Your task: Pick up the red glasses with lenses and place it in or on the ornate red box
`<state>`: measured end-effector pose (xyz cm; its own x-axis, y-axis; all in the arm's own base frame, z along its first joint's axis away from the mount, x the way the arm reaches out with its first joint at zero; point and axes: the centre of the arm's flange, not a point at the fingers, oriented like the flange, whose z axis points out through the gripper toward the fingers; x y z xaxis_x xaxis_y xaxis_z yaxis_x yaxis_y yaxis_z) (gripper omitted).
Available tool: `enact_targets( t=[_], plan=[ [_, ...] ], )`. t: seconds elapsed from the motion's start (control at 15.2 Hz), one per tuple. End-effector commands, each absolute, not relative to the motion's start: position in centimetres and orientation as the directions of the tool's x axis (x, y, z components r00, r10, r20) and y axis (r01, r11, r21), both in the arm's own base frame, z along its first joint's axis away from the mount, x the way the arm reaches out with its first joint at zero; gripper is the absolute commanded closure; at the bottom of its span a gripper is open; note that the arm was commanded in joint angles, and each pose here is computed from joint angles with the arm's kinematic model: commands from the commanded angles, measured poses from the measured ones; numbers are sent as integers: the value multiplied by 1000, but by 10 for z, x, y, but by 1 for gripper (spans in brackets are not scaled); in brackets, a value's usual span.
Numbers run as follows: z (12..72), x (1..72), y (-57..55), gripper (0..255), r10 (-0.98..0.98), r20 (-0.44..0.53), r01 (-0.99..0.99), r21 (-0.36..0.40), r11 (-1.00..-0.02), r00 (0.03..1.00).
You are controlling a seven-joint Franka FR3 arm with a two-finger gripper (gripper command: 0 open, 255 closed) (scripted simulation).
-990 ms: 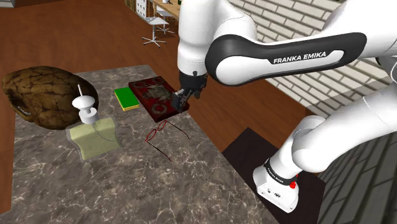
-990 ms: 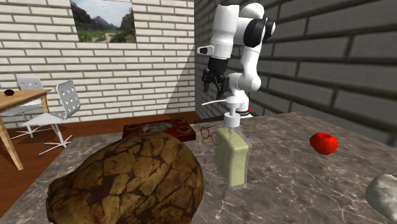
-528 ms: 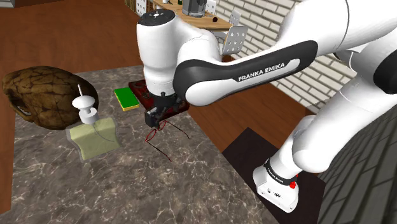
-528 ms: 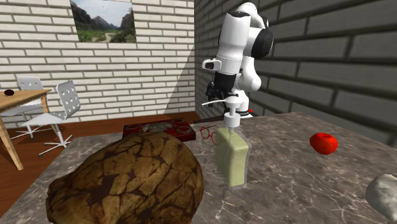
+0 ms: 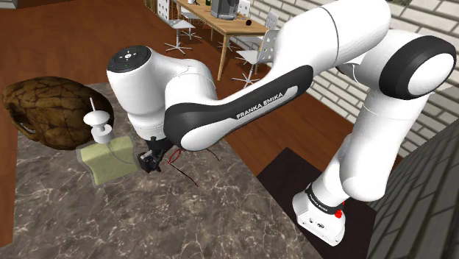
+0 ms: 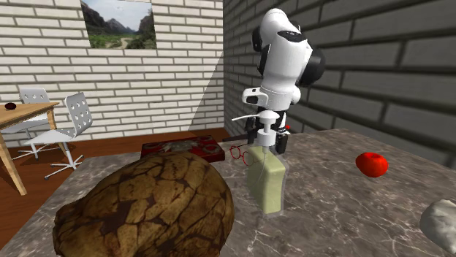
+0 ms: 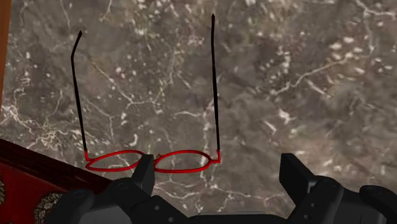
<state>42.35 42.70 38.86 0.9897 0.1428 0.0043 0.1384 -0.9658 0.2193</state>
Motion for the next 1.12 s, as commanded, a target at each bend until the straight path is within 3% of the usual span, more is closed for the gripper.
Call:
enact_targets(
  t=[0.0,0.86,0.92,1.06],
  plan=[
    [376,426,428,0,143,4,139,221,-965,990],
    [348,427,422,0,143,4,139,221,-965,990],
    [348,427,422,255,143,4,139,221,-965,990],
    [348,427,422,255,143,4,139,221,-965,990]
  ],
)
